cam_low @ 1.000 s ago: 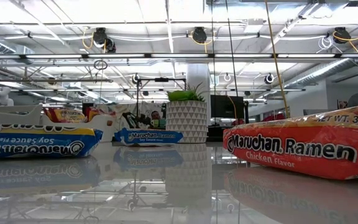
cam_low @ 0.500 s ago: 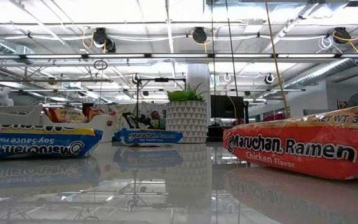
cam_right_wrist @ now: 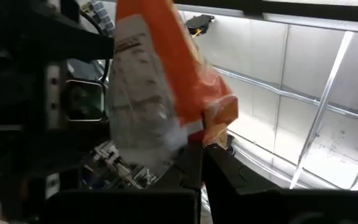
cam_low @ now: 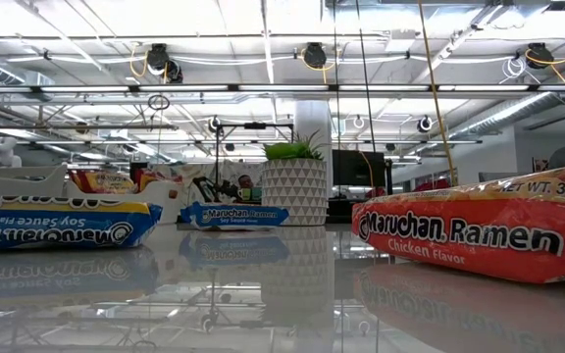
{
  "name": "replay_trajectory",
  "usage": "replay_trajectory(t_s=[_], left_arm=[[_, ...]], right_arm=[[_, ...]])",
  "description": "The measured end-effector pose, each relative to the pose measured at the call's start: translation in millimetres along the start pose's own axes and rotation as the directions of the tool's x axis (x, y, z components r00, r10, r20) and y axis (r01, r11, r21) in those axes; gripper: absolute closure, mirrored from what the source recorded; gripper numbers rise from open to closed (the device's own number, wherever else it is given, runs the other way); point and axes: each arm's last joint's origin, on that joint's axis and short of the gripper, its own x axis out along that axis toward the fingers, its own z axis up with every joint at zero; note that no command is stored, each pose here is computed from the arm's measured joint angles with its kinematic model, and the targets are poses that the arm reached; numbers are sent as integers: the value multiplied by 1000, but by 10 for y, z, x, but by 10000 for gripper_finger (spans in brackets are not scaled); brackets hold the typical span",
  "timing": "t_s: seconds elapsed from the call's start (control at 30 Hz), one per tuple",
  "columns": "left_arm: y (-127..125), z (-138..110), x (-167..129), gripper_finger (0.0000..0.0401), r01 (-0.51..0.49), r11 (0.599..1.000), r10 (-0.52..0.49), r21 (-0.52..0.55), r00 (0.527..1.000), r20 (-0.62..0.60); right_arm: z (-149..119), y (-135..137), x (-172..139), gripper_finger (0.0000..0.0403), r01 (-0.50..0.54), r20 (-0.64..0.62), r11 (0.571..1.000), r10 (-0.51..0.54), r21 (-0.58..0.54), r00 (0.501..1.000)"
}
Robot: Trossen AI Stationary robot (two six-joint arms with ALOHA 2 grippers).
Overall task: Sort Maruchan noodles
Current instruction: Put the top orange noodle pack into the black bin
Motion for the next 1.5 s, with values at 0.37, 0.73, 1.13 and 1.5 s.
replay_trajectory(t_s=[0.37,0.73,1.13,1.5], left_arm=[[-18,-27,-15,148,-39,999,39,35,999,13],[-69,-68,-38,148,-44,999,44,15,999,9],[-59,-70,-36,148,-51,998,51,23,999,6],[13,-101,-28,148,-99,994,100,48,994,-37]], right_arm=[[86,-1,-110,403,-35,-31,995,33,-89,999],[159,-7,-191,403,-52,-12,992,50,-111,999],[284,-29,-344,403,-82,2,979,84,-187,996],[285,20,-349,403,-122,-16,947,122,-296,992]])
